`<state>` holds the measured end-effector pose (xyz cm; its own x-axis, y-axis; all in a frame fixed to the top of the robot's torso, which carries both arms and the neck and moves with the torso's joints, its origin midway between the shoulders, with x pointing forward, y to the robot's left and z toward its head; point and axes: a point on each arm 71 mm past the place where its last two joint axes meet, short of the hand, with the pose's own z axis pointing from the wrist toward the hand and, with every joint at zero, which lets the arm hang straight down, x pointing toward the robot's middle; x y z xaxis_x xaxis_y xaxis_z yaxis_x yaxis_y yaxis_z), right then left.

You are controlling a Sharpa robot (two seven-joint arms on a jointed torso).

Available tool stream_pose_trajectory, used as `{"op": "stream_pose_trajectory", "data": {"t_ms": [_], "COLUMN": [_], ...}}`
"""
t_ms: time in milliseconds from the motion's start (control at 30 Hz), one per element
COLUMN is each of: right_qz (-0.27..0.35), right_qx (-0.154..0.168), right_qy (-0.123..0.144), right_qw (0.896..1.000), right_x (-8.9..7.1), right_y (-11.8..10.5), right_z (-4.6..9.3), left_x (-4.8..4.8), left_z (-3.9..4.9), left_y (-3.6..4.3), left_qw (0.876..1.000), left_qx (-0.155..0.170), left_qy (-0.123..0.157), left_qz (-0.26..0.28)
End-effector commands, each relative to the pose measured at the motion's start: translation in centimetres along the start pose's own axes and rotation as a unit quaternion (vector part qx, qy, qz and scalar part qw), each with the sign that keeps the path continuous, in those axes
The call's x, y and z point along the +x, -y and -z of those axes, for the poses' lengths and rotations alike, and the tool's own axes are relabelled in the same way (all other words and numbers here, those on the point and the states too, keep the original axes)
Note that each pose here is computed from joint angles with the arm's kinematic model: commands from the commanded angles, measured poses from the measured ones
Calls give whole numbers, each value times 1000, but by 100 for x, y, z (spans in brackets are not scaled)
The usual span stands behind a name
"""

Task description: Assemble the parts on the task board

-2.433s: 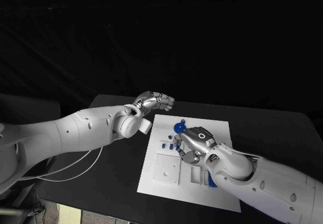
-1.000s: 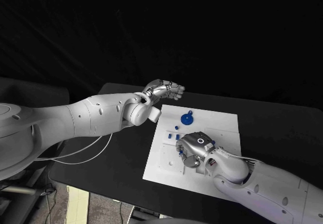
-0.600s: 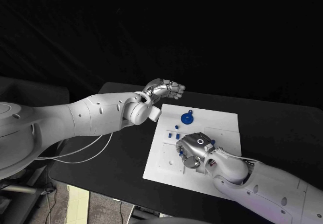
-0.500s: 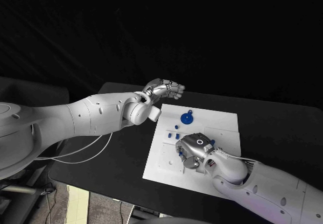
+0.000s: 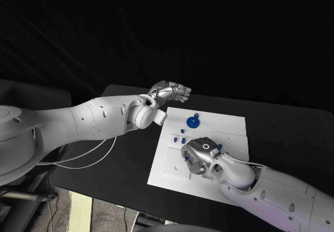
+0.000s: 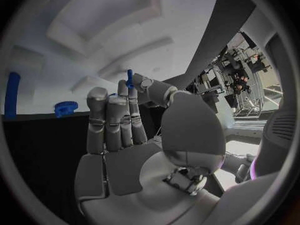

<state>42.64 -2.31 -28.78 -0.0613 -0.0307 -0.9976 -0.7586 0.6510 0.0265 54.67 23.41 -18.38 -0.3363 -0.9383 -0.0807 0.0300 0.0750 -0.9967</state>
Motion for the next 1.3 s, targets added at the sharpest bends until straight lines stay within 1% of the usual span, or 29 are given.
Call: {"op": "stream_pose_trajectory", "data": {"t_ms": [33,233,533,733,933,1033,1233,1300], "right_qz": [13,19,16,16,20,19,8,-2], "right_qx": [0,6,-4,-7,-5,-3,1,1], "right_qy": [-14,-15,-27,-27,-40,-40,-31,-35], "right_qw": [1000,1000,1000,999,999,999,999,999], "right_x": [26,31,56,72,106,119,116,124], "right_y": [-4,16,-53,-88,-79,-64,-34,-21], "right_z": [-1,5,-23,-32,-33,-28,-18,-15], "left_x": [15,7,20,25,21,19,13,9], "left_z": [-9,-6,-8,-9,-7,-5,-2,0], "left_y": [26,25,26,26,27,26,25,24], "left_qw": [1000,1000,1000,1000,1000,1000,1000,1000], "left_qx": [8,7,7,7,7,7,6,6], "left_qy": [-4,-3,-4,-5,-5,-5,-5,-5], "left_qz": [4,4,5,5,5,5,5,5]}}
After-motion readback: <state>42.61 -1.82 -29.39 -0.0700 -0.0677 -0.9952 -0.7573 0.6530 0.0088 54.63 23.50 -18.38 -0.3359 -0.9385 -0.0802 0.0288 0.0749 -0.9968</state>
